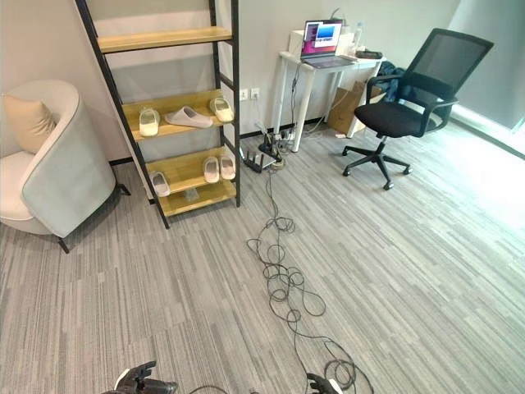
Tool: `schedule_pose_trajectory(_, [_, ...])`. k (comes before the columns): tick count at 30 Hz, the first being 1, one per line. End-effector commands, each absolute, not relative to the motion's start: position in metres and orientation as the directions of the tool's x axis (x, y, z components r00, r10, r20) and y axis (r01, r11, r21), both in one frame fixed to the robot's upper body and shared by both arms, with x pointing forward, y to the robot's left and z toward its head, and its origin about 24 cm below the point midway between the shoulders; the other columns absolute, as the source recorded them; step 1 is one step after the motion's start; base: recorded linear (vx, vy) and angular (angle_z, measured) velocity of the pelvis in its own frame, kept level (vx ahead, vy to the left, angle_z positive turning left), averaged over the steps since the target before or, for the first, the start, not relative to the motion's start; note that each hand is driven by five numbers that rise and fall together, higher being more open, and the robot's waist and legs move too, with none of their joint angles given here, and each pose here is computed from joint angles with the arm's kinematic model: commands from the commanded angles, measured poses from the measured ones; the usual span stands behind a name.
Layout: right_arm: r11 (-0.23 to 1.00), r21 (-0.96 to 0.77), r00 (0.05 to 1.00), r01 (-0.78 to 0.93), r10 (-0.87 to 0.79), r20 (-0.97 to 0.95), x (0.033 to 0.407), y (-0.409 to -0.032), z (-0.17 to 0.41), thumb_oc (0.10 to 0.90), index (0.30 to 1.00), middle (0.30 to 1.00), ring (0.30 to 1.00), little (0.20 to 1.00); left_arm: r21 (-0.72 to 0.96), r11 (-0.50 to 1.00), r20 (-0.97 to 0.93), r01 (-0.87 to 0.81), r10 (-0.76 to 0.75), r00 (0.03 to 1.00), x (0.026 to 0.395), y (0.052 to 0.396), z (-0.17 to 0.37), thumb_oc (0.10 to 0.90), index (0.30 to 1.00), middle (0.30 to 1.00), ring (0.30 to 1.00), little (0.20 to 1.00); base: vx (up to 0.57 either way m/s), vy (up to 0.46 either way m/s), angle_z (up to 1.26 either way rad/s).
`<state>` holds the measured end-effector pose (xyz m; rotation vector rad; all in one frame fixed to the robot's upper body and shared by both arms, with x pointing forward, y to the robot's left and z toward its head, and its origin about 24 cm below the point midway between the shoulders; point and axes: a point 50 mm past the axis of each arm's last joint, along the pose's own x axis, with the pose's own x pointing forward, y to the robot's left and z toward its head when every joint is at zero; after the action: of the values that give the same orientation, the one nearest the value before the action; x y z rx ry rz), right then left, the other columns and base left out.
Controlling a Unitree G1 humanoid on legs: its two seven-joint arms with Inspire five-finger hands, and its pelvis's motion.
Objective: Arrange the slippers neatly on the shoe rack.
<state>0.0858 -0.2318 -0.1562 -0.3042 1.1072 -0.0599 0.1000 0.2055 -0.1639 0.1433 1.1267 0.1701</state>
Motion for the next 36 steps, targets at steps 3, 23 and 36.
schedule_pose_trajectory(3, [0.954,-0.258,0.52,-0.151,-0.146,-0.842,0.112,-0.221,-0.153,0.8,0.9,0.9,0.9,0.9,0.216,0.976,-0.854,0.013,0.182,0.488,0.124,0.199,-0.159,0.8,0.9,0.9,0.9,0.9,0.01,-0.014,0.0])
schedule_pose_trajectory(23, [0.902,-0.323,0.492,-0.285,-0.151,-0.857,0.12,-0.229,-0.152,0.8,0.9,0.9,0.9,0.9,0.22,0.971,-0.83,0.091,0.138,0.541,0.146,0.193,-0.152,0.8,0.9,0.9,0.9,0.9,0.12,-0.048,0.15])
schedule_pose_trajectory(36, [0.963,-0.25,0.569,-0.095,-0.154,-0.808,0.139,-0.23,-0.143,0.8,0.9,0.9,0.9,0.9,0.272,0.956,-0.804,0.112,0.161,0.573,0.158,0.211,-0.144,0.8,0.9,0.9,0.9,0.9,0.39,0.128,-0.27])
